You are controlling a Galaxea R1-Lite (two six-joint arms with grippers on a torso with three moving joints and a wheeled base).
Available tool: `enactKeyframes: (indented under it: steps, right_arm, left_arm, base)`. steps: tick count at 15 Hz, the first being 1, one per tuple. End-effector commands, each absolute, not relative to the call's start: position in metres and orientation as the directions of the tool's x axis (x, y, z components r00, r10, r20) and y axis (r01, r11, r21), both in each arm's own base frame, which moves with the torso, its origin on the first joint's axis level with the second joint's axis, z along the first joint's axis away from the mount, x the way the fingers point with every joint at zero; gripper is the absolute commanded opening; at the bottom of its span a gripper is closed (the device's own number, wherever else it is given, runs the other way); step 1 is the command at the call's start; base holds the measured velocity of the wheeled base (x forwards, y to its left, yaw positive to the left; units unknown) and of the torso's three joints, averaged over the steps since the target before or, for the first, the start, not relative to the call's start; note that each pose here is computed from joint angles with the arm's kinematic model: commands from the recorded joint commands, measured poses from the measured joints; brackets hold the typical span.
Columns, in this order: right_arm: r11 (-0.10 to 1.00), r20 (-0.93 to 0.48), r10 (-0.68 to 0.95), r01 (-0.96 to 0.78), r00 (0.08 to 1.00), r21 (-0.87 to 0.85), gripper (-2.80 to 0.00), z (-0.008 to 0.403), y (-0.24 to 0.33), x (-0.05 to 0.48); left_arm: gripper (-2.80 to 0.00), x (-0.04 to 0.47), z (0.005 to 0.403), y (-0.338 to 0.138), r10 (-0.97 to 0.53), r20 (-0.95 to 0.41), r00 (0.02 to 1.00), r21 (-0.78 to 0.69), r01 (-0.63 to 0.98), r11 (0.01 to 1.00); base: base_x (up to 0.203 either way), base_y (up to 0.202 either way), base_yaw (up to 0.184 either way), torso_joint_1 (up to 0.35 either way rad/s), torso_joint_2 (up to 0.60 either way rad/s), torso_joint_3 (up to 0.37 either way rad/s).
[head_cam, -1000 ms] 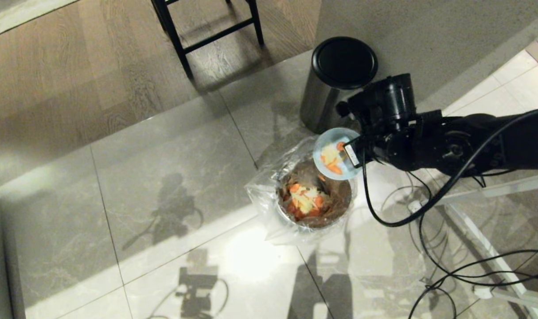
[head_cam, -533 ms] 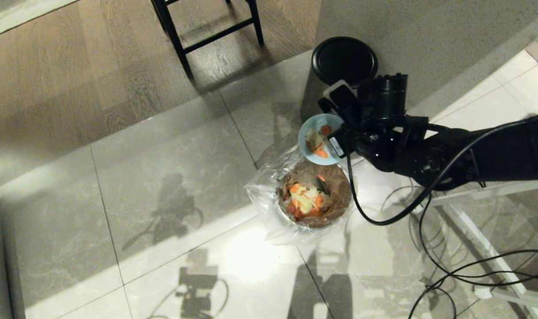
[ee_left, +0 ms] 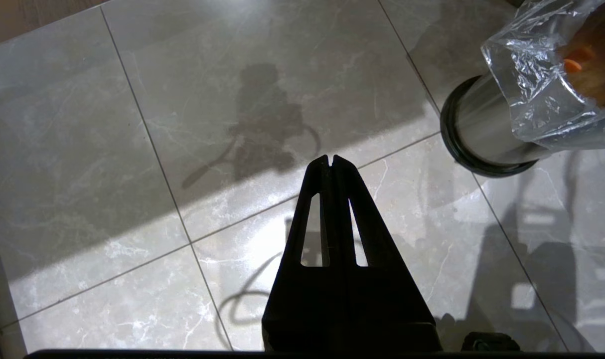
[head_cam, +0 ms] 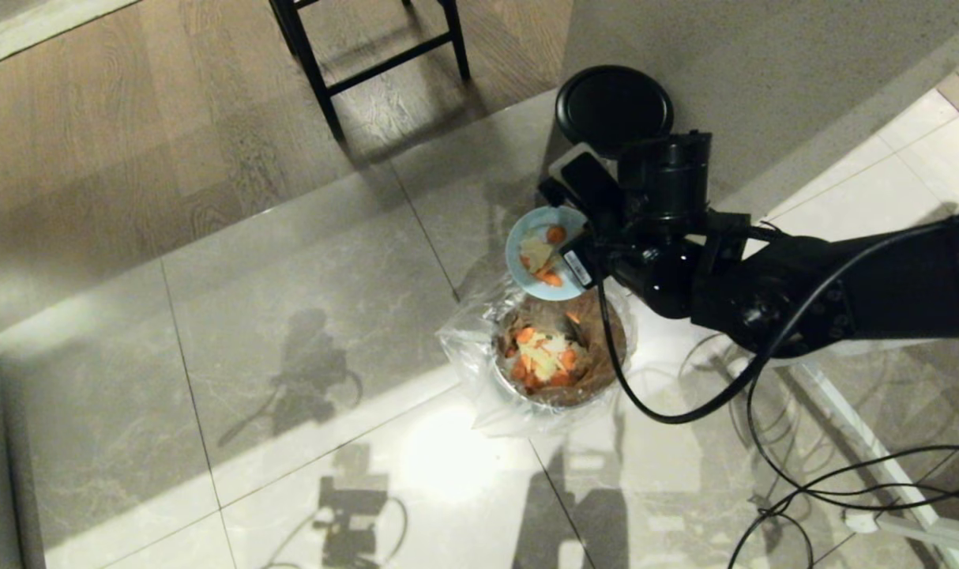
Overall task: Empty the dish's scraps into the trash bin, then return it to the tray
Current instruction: Pour the leftover food from the bowl into the trash can
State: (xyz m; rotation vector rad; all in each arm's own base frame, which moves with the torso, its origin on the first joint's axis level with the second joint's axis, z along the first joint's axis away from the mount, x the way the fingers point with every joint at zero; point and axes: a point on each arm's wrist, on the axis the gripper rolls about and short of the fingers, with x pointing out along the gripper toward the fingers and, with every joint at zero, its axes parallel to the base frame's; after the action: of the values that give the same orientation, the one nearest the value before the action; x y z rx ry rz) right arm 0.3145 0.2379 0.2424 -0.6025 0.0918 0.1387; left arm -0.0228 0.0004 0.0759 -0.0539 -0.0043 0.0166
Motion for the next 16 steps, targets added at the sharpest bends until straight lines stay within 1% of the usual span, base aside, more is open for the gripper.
enactKeyframes:
  steps: [1, 4, 10, 16]
  right_arm:
    - [0.802, -0.113, 0.114, -0.159, 0.987, -0.576, -2.80, 0.246, 0.238, 0.306]
    - [0.767, -0.073, 0.151, -0.163, 0.986, -0.621, -2.80, 0.239, 0.241, 0.293]
    - [0.677, 0.056, 0.196, -0.094, 0.979, -0.730, -2.80, 0.229, 0.244, 0.277]
    - [0.613, 0.088, 0.208, -0.060, 0.974, -0.788, -2.80, 0.205, 0.232, 0.257]
  left_arm:
    - [-2.80, -0.023, 0.076, 0.000, 0.017, 0.003, 1.000, -0.054, -0.017, 0.998]
    - [-2.80, -0.023, 0.076, 0.000, 0.017, 0.003, 1.000, -0.054, -0.017, 0.998]
    - [-2.80, -0.023, 0.076, 0.000, 0.017, 0.003, 1.000, -0.054, -0.017, 0.998]
    - [-2.80, -0.023, 0.076, 0.000, 0.017, 0.003, 1.000, -0.054, -0.017, 0.998]
  base:
    - [0.000, 0.000, 0.000, 0.000, 0.00, 0.000]
    - [0.000, 0.000, 0.000, 0.000, 0.00, 0.000]
    - [0.000, 0.000, 0.000, 0.000, 0.00, 0.000]
    - [0.000, 0.000, 0.000, 0.000, 0.00, 0.000]
